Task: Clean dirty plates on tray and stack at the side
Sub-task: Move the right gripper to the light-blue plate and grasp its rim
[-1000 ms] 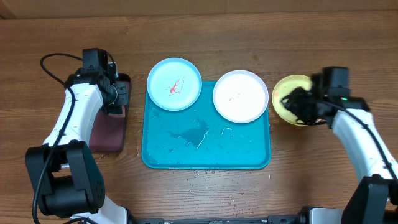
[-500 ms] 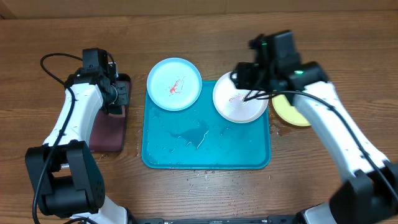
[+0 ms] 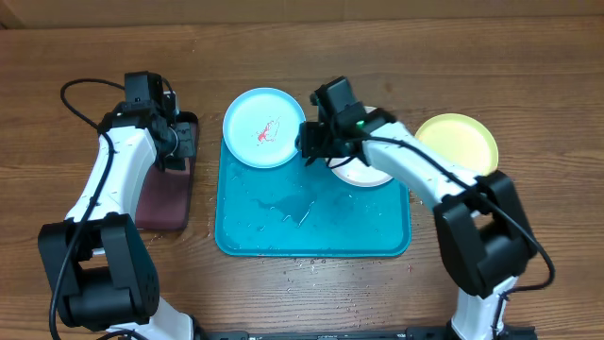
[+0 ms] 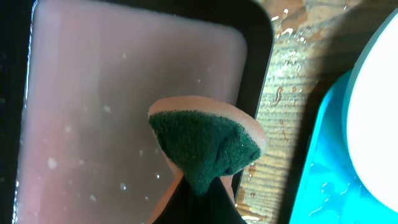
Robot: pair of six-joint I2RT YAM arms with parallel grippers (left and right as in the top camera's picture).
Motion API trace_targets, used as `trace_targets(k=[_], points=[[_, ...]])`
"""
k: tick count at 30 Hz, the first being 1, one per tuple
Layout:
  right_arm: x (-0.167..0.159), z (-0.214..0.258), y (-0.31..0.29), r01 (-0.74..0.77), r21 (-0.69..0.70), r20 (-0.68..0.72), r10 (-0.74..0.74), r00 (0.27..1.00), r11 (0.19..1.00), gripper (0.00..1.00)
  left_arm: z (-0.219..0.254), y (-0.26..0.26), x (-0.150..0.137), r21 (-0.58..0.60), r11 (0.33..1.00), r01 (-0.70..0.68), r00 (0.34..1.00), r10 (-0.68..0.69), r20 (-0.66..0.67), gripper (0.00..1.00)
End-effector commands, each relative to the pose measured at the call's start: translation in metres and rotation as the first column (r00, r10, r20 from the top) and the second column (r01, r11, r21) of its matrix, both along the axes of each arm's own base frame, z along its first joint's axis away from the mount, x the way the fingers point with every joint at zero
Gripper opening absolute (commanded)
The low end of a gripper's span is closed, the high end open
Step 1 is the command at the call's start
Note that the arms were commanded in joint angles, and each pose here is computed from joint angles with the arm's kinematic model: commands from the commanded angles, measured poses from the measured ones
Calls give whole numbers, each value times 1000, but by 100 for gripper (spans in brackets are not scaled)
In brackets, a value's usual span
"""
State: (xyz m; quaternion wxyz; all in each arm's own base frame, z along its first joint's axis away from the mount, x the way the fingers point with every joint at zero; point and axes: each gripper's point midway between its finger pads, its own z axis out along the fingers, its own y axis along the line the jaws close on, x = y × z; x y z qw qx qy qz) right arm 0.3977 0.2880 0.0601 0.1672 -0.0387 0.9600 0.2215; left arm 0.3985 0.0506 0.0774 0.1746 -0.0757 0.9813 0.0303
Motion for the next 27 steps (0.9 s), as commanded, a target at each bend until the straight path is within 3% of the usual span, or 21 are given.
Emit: trace_targets(k=[1, 13, 16, 27], points=[[7, -7, 7, 84, -24, 19, -83, 996, 996, 52, 0, 3, 6, 33, 998, 47, 999, -48, 11, 4], [13, -32, 8, 275, -67, 30, -273, 961, 959, 42, 1, 4, 8, 37, 998, 52, 998, -53, 20, 4], [16, -30, 10, 282, -53, 36, -281, 959, 958, 34, 1, 3, 8, 35, 998, 52, 998, -53, 19, 4], [12, -41, 8, 328, -50, -4, -329, 944, 943, 33, 0, 3, 6, 34, 998, 53, 998, -53, 13, 4]])
